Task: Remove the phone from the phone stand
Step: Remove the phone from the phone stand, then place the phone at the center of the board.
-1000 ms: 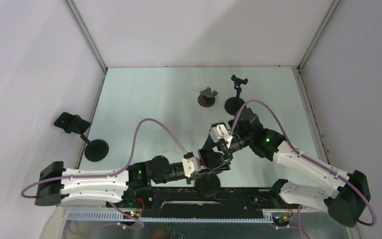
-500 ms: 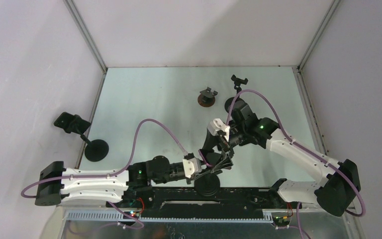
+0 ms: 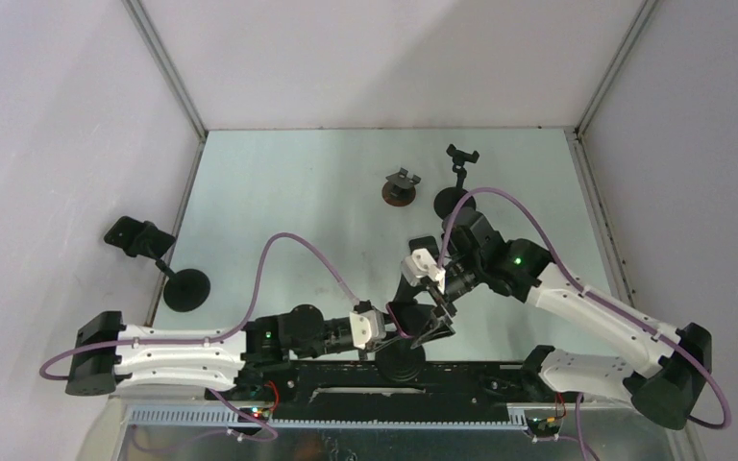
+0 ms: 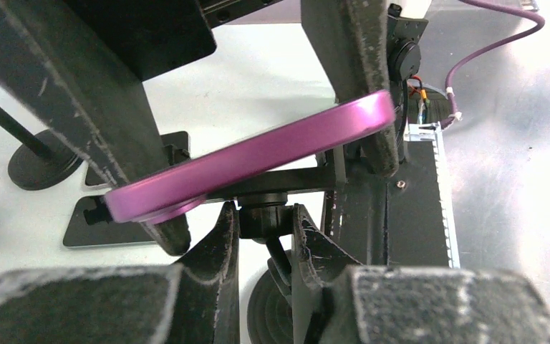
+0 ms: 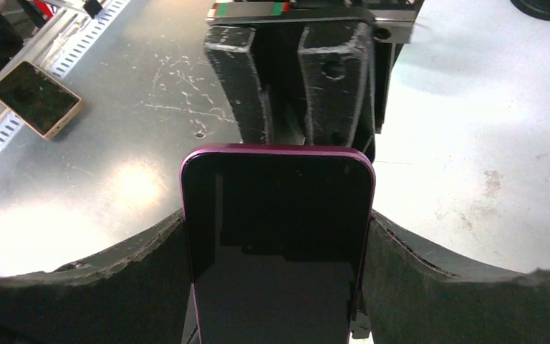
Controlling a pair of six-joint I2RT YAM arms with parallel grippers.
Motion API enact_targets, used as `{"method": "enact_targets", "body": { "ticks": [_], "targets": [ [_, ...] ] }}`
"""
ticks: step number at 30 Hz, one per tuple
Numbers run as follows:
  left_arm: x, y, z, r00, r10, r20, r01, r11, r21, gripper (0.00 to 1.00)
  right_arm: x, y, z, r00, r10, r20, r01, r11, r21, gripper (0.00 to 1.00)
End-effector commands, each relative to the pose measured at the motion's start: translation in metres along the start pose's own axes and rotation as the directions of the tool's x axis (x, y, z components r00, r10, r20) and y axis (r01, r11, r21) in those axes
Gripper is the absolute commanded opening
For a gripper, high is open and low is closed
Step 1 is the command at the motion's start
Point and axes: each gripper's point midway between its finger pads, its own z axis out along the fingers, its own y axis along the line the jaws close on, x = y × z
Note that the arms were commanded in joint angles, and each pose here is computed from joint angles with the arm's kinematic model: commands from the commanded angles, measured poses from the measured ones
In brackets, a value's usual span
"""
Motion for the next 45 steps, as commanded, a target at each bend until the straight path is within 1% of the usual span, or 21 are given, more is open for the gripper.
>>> {"method": "enact_targets", "body": {
  "ticks": [1,8,13,18,22,23,24,25,26,28,29,30,31,32,34,35,36,37,38,40,45],
  "targets": [
    [-0.039,-0.023,-0.005,0.988,-0.027,0.153,0.009,0.993,0.116,0.00,-0.024,-0.007,-0.005,0.986,-0.167,0.004,0.165,0.981,0.105,0.00],
    [-0.036,-0.005,-0.010,0.988,-0.036,0.147,0.026,0.997,0.068,0.00,-0.030,0.023,0.000,0.984,-0.171,0.045,0.168,0.984,0.065,0.00],
    [-0.026,0.022,-0.017,0.991,-0.058,0.118,0.061,0.998,-0.026,0.00,-0.038,0.036,-0.001,0.982,-0.171,0.081,0.165,0.984,0.072,0.00],
    [-0.017,0.055,-0.039,0.993,-0.070,0.094,0.084,0.985,-0.153,0.00,-0.054,0.034,-0.010,0.968,-0.214,0.133,0.192,0.968,0.162,0.00],
    [-0.015,0.074,-0.063,0.996,-0.064,0.069,0.080,0.961,-0.265,0.00,-0.072,0.013,-0.023,0.958,-0.215,0.188,0.140,0.927,0.347,0.00],
    [-0.017,0.083,-0.069,0.996,-0.064,0.069,0.083,0.945,-0.316,0.00,-0.073,-0.001,-0.030,0.963,-0.178,0.204,0.075,0.899,0.431,0.00],
    [-0.019,0.092,-0.080,0.996,-0.066,0.064,0.085,0.924,-0.373,0.00,-0.076,-0.009,-0.035,0.959,-0.180,0.221,0.053,0.875,0.482,0.00],
    [-0.025,0.098,-0.088,0.994,-0.070,0.084,0.098,0.906,-0.411,0.00,-0.075,-0.025,-0.044,0.961,-0.145,0.237,-0.015,0.824,0.566,0.00],
    [-0.019,0.110,-0.100,0.994,-0.096,0.057,0.112,0.863,-0.493,0.00,-0.073,-0.035,-0.047,0.961,-0.130,0.243,-0.044,0.799,0.600,0.00],
    [-0.022,0.124,-0.120,0.992,-0.111,0.054,0.121,0.801,-0.586,0.00,-0.064,-0.058,-0.055,0.965,-0.078,0.251,-0.119,0.722,0.681,0.00],
    [-0.025,0.127,-0.127,0.992,-0.110,0.062,0.125,0.787,-0.604,0.00,-0.056,-0.072,-0.059,0.962,-0.026,0.270,-0.186,0.663,0.725,0.00],
    [-0.026,0.132,-0.136,0.992,-0.114,0.052,0.121,0.761,-0.638,0.00,-0.054,-0.080,-0.062,0.957,-0.005,0.290,-0.222,0.632,0.743,0.00],
    [-0.028,0.134,-0.142,0.992,-0.113,0.055,0.121,0.748,-0.653,0.00,-0.045,-0.094,-0.066,0.942,0.052,0.331,-0.303,0.558,0.773,0.00],
    [-0.028,0.139,-0.151,0.989,-0.135,0.056,0.136,0.712,-0.688,0.00,-0.042,-0.101,-0.067,0.919,0.087,0.383,-0.371,0.515,0.773,0.00],
    [-0.029,0.145,-0.165,0.986,-0.161,0.051,0.146,0.661,-0.736,0.00,-0.027,-0.124,-0.079,0.878,0.137,0.459,-0.476,0.352,0.805,0.00],
    [-0.028,0.147,-0.168,0.985,-0.169,0.040,0.141,0.649,-0.748,0.00,-0.019,-0.135,-0.076,0.866,0.169,0.470,-0.500,0.307,0.810,0.00],
    [-0.027,0.148,-0.174,0.984,-0.178,0.018,0.129,0.636,-0.761,0.00,-0.011,-0.143,-0.081,0.842,0.189,0.505,-0.538,0.230,0.811,0.00],
    [-0.025,0.148,-0.174,0.983,-0.183,-0.001,0.117,0.636,-0.763,0.00,-0.004,-0.154,-0.078,0.833,0.218,0.508,-0.547,0.188,0.816,0.00],
    [-0.025,0.147,-0.177,0.982,-0.188,-0.025,0.102,0.636,-0.765,0.00,0.004,-0.160,-0.082,0.815,0.233,0.531,-0.565,0.116,0.817,0.00],
    [-0.022,0.146,-0.178,0.979,-0.195,-0.060,0.081,0.644,-0.761,0.00,0.017,-0.176,-0.080,0.786,0.262,0.560,-0.585,0.024,0.810,0.00],
    [-0.017,0.143,-0.178,0.973,-0.199,-0.112,0.050,0.663,-0.747,0.00,0.052,-0.214,-0.063,0.737,0.320,0.595,-0.598,-0.100,0.795,0.00]
  ]
}}
